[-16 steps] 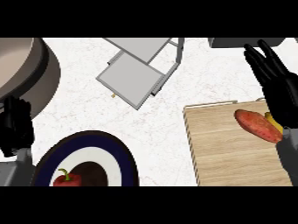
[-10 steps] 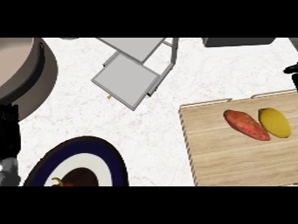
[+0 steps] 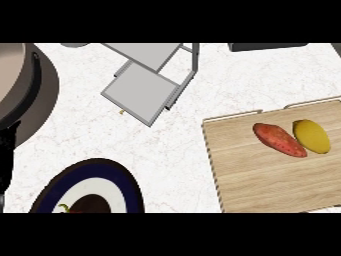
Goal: Pick the lemon from the tray and place it in the tiered shelf
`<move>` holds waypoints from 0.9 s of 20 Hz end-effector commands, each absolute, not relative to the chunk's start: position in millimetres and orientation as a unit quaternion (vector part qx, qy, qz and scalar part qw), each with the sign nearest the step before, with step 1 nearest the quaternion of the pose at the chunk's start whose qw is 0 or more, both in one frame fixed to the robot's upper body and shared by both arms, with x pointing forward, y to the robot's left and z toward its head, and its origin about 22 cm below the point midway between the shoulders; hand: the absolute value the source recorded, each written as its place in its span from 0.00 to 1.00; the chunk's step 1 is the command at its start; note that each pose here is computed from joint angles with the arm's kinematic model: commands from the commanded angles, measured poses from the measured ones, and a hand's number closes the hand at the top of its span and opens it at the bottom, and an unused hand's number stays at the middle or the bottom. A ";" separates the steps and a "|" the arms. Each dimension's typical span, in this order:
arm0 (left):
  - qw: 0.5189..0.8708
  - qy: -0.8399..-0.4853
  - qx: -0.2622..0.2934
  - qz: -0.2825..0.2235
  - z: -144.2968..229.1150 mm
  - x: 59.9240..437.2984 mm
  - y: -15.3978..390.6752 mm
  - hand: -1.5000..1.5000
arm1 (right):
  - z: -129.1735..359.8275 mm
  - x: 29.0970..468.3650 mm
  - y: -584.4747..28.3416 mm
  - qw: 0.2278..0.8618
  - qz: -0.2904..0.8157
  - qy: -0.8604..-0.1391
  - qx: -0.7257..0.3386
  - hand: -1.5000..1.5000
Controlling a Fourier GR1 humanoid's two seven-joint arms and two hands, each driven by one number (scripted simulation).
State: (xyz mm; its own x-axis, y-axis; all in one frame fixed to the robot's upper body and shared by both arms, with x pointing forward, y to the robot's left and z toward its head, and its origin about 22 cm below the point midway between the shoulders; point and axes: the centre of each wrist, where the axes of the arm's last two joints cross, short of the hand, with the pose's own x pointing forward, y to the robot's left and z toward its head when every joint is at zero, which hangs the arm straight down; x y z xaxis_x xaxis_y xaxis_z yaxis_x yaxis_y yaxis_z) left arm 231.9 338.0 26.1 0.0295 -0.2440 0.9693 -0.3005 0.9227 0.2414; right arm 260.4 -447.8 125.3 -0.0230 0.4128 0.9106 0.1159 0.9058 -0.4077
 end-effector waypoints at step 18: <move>0.837 -0.543 0.051 0.032 -4.5 215.6 292.6 0.50 | 204.4 248.6 -478.1 0.719 0.321 -0.587 -0.187 0.00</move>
